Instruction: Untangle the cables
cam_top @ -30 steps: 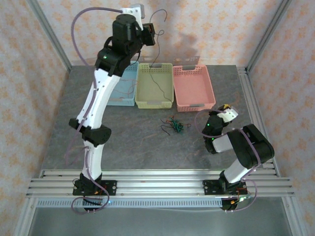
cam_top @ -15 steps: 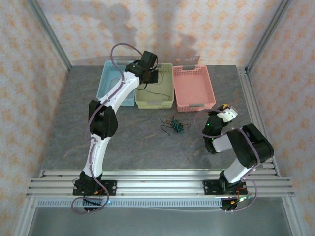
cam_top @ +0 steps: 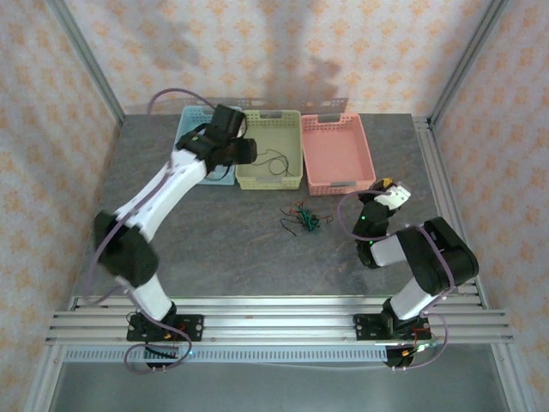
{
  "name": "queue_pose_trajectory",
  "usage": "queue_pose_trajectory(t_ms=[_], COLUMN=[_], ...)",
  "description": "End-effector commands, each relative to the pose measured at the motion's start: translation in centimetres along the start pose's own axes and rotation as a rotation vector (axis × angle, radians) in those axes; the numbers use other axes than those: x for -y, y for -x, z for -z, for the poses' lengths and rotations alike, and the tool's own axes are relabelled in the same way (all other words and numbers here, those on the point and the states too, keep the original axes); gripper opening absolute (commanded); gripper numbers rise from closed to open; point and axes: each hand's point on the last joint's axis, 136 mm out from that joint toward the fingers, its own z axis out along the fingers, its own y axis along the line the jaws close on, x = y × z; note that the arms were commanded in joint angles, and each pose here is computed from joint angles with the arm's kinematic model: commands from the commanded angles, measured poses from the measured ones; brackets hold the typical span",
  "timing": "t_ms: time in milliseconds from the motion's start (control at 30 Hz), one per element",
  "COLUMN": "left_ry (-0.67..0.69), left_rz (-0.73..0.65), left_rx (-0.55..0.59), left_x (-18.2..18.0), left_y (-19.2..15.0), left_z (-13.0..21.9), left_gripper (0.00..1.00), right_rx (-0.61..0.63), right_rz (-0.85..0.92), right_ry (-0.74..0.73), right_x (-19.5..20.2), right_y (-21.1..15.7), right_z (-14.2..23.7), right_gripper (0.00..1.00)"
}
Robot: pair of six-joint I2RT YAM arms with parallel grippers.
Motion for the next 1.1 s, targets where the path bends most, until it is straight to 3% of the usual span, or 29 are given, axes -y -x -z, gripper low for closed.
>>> queue_pose_trajectory(t_ms=[0,67,167,300,500,600,733,933,1067], left_ry=[-0.072,-0.133,-0.12,-0.136,-0.088,0.013,0.034,0.078,0.079], left_rz=[0.057,0.026,-0.086,-0.061,-0.096,-0.067,-0.046,-0.083,-0.101], left_rx=[-0.05,-0.131,-0.23,-0.295,-0.328,-0.314,-0.317,-0.361,-0.358], left_x=[0.3,2.1,5.1,9.1,13.5,13.0,13.6,14.1,14.2], left_y=[-4.3,-8.1,-13.2,-16.5,-18.8,-18.8,-19.2,-20.4,-20.2], left_z=[0.7,-0.1,-1.4,-3.8,-6.2,-8.2,-10.3,-12.0,-11.9], left_gripper=[0.48,0.48,0.48,0.48,0.47,0.47,0.46,0.36,0.22], right_rx=[-0.036,-0.059,-0.078,-0.077,-0.075,-0.077,-0.077,-0.074,-0.074], right_rz=[-0.009,-0.009,-0.004,0.007,0.014,0.015,0.01,0.009,0.009], right_ry=[0.197,0.262,0.305,0.296,0.278,0.279,0.283,0.275,0.277], right_x=[-3.4,-4.6,-5.4,-5.3,-4.9,-4.9,-5.0,-4.9,-5.0], right_y=[0.2,-0.2,-0.7,-0.8,-0.9,-1.0,-0.9,-0.9,-0.9], right_z=[0.4,0.6,0.6,0.6,0.4,0.5,0.5,0.4,0.4], right_gripper=[0.0,0.04,0.05,0.05,0.05,0.05,0.05,0.05,0.05])
